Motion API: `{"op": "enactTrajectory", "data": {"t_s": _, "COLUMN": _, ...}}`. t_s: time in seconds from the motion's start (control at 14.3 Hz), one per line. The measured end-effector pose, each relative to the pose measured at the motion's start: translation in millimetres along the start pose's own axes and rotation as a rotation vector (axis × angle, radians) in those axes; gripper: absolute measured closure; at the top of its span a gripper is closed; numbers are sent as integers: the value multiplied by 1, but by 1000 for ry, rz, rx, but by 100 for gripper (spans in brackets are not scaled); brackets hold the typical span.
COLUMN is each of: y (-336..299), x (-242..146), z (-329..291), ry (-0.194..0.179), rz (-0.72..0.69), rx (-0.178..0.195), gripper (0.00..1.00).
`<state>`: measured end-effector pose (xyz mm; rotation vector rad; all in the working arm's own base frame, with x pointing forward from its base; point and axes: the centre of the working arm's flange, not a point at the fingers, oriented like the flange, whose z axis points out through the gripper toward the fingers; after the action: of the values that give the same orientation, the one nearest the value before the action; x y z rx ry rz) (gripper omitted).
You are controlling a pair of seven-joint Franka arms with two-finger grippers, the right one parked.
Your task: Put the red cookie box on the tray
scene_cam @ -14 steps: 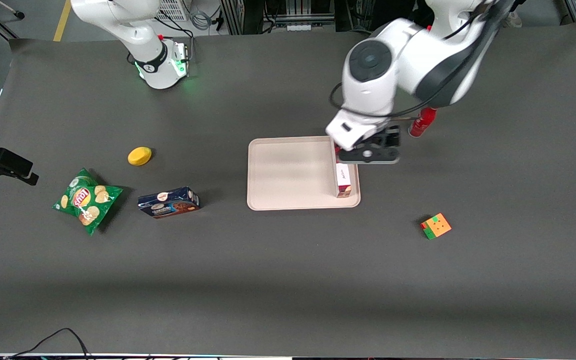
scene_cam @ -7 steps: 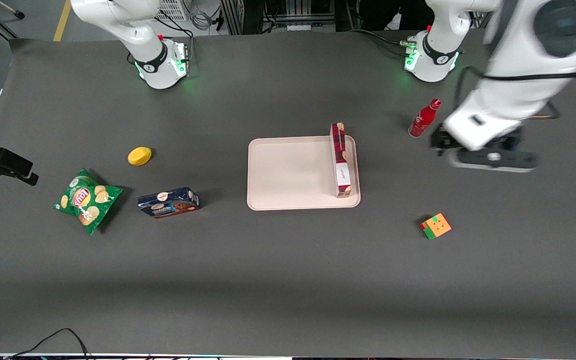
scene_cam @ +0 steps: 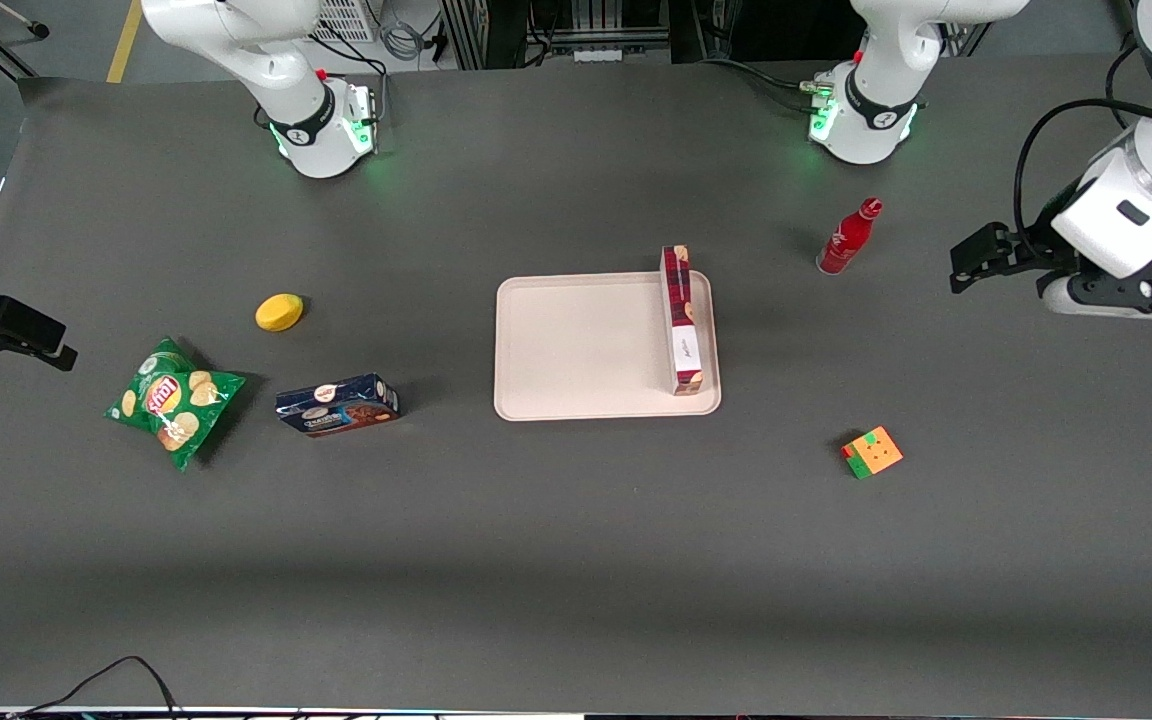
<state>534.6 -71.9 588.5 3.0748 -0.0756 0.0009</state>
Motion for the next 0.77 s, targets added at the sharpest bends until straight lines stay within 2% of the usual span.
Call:
{"op": "enactTrajectory", "data": {"t_s": 0.28, "y": -3, "x": -14, "z": -3, "ry": 32, "rz": 4, "rx": 25, "gripper": 0}}
{"op": "enactTrajectory", "data": {"t_s": 0.49, "y": -9, "x": -18, "z": -10, "ry": 28, "rz": 13, "rx": 96, "gripper": 0}}
{"op": "enactTrajectory", "data": {"t_s": 0.77, "y": -11, "x": -18, "z": -18, "ry": 36, "rz": 9, "rx": 103, "gripper": 0}}
